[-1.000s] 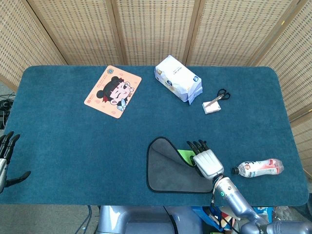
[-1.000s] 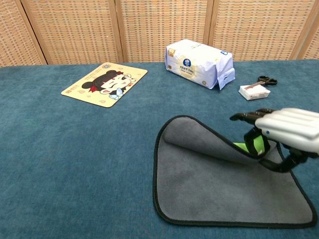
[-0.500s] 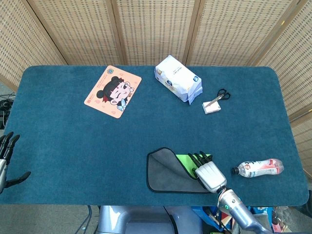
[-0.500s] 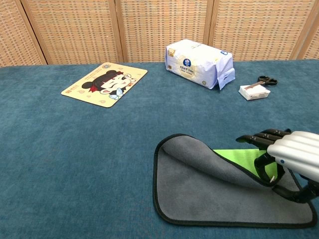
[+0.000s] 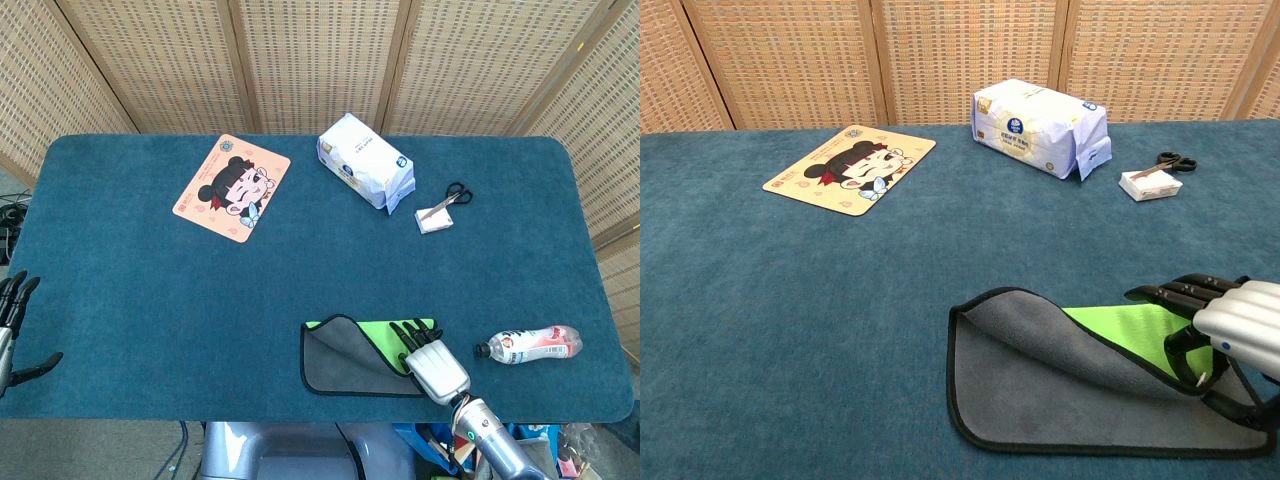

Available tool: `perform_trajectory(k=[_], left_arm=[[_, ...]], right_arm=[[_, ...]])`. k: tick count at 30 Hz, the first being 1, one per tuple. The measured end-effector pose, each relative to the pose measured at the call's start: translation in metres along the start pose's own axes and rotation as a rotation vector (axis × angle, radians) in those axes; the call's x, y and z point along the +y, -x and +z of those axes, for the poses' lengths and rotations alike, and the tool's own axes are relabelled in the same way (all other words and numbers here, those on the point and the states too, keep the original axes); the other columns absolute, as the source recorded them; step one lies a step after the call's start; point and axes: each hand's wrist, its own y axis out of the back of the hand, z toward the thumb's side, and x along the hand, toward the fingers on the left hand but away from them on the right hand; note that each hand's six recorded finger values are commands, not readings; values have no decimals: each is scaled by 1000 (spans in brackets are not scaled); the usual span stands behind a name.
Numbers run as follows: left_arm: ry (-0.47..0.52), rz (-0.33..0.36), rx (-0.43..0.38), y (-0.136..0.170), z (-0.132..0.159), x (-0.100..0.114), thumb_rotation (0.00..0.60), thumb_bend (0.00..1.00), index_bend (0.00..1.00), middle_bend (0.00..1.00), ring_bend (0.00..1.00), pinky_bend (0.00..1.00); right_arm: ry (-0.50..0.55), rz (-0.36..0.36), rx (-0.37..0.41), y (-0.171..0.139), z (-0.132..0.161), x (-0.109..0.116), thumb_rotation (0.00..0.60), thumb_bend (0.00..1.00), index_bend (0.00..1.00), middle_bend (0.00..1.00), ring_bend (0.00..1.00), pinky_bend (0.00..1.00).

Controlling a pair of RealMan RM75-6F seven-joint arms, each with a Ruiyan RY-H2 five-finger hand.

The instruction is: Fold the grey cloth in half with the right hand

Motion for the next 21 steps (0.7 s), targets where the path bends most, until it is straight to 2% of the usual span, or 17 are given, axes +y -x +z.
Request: perform_trajectory(k=[18, 19, 20, 21], left_arm=[[2, 0, -3, 2, 1, 0, 600, 160, 0, 0, 0, 0], [2, 1, -3, 2, 1, 0, 600, 160, 0, 0, 0, 0], [2, 1, -2, 2, 1, 0, 600, 160, 0, 0, 0, 0], [2, 1, -2, 2, 1, 1, 600, 160, 0, 0, 0, 0]], right_arm=[[-34, 18, 39, -13, 11, -9, 600, 578, 602, 0, 0, 0], [-35, 19, 38, -13, 11, -10, 600, 577, 583, 0, 0, 0], [-36, 21, 38, -13, 11, -10, 600, 543, 496, 0, 0, 0], [-37, 22, 37, -13, 11, -11, 600, 471, 368, 0, 0, 0]])
